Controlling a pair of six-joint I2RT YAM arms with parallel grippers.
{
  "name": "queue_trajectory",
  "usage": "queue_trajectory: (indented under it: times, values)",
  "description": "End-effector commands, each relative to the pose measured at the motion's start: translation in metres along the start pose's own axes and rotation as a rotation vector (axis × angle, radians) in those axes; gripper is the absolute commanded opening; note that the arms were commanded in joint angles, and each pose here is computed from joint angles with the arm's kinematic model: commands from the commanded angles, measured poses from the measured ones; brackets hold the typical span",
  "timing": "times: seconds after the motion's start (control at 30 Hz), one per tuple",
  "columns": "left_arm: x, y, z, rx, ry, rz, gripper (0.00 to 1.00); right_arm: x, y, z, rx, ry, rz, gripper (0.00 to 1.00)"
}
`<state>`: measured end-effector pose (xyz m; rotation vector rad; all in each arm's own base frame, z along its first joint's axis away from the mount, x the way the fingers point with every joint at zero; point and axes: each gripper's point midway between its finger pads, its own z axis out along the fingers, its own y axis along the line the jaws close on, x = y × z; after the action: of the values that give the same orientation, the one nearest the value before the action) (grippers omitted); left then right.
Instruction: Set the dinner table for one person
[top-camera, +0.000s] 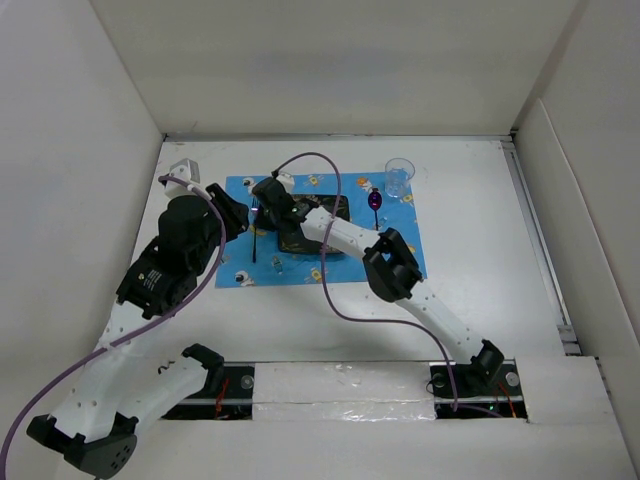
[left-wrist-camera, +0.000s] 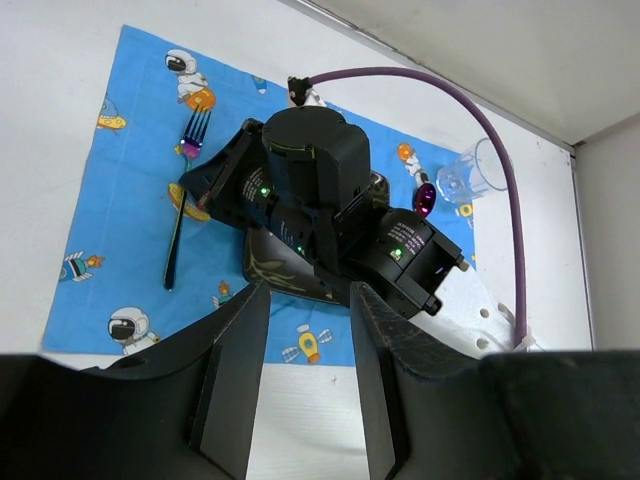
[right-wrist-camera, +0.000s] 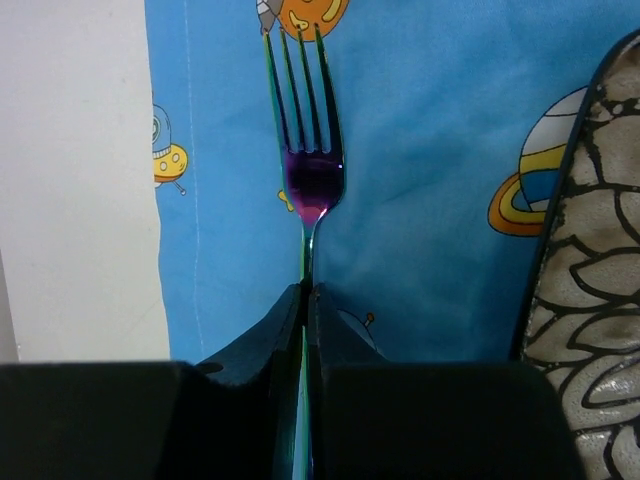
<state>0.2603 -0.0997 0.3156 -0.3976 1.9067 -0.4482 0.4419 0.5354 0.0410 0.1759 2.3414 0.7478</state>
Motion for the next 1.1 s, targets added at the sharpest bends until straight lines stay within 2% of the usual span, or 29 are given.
queue_trajectory:
  times: [0.0,0.23,0.3,0.4,0.43,0.5,0.53,0.57,0.6,0.67,0.7,0.8,0.83,0.87,0.9,0.93,1.03,1.07]
  values:
    - [-0.005,-0.008,0.001,0.036,-0.027,-0.009,0.35,-0.03,0.023,-0.025,-0.04,-0.067,-0.013,0.11]
    - [-0.009,-0.01,0.0,0.042,-0.035,-0.006,0.35,-0.028,0.025,-0.029,-0.046,-0.045,-0.027,0.43]
    - [-0.011,-0.011,0.0,0.041,-0.041,-0.005,0.36,-0.042,0.038,-0.043,-0.074,-0.071,-0.032,0.48]
    - [-0.025,-0.007,-0.001,-0.001,-0.083,0.019,0.41,-0.078,0.063,-0.077,-0.143,-0.131,-0.05,0.63]
    - [-0.037,-0.006,-0.005,-0.017,-0.115,0.04,0.46,-0.087,0.071,-0.088,-0.166,-0.154,-0.058,0.71]
    - [-0.054,0.001,-0.006,-0.087,-0.162,0.071,0.51,-0.114,0.092,-0.125,-0.216,-0.21,-0.102,0.72]
    - [-0.069,-0.003,-0.011,-0.086,-0.2,0.072,0.55,-0.125,0.09,-0.135,-0.21,-0.227,-0.112,1.0]
    - [-0.076,-0.002,-0.013,-0.099,-0.219,0.09,0.57,-0.132,0.093,-0.148,-0.218,-0.242,-0.126,1.0]
    - [-0.081,-0.006,-0.011,-0.093,-0.231,0.091,0.59,-0.147,0.105,-0.178,-0.248,-0.273,-0.142,1.0]
    - [-0.093,-0.018,-0.013,-0.062,-0.25,0.084,0.64,-0.157,0.089,-0.193,-0.224,-0.266,-0.158,1.0]
    - [-0.095,-0.023,-0.008,-0.055,-0.249,0.101,0.67,-0.171,0.098,-0.231,-0.258,-0.303,-0.178,1.0]
    - [-0.104,-0.035,-0.004,-0.041,-0.242,0.125,0.73,-0.179,0.058,-0.261,-0.182,-0.314,-0.225,1.0]
    - [-0.111,-0.038,-0.007,-0.034,-0.254,0.123,0.74,-0.199,0.061,-0.316,-0.227,-0.38,-0.222,1.0]
    - [-0.112,-0.041,-0.007,-0.029,-0.254,0.127,0.75,-0.208,0.048,-0.336,-0.216,-0.408,-0.225,1.0]
    - [-0.122,-0.042,-0.014,-0.03,-0.28,0.114,0.76,-0.209,0.004,-0.389,-0.176,-0.457,-0.247,1.0]
    - [-0.122,-0.042,-0.014,-0.03,-0.28,0.113,0.76,-0.219,0.01,-0.426,-0.223,-0.514,-0.234,1.0]
    - [-0.131,-0.042,-0.025,-0.02,-0.313,0.071,0.79,-0.228,-0.052,-0.477,-0.109,-0.613,-0.192,1.0]
    - [-0.132,-0.041,-0.029,-0.021,-0.318,0.062,0.8,-0.236,-0.069,-0.524,-0.1,-0.712,-0.149,1.0]
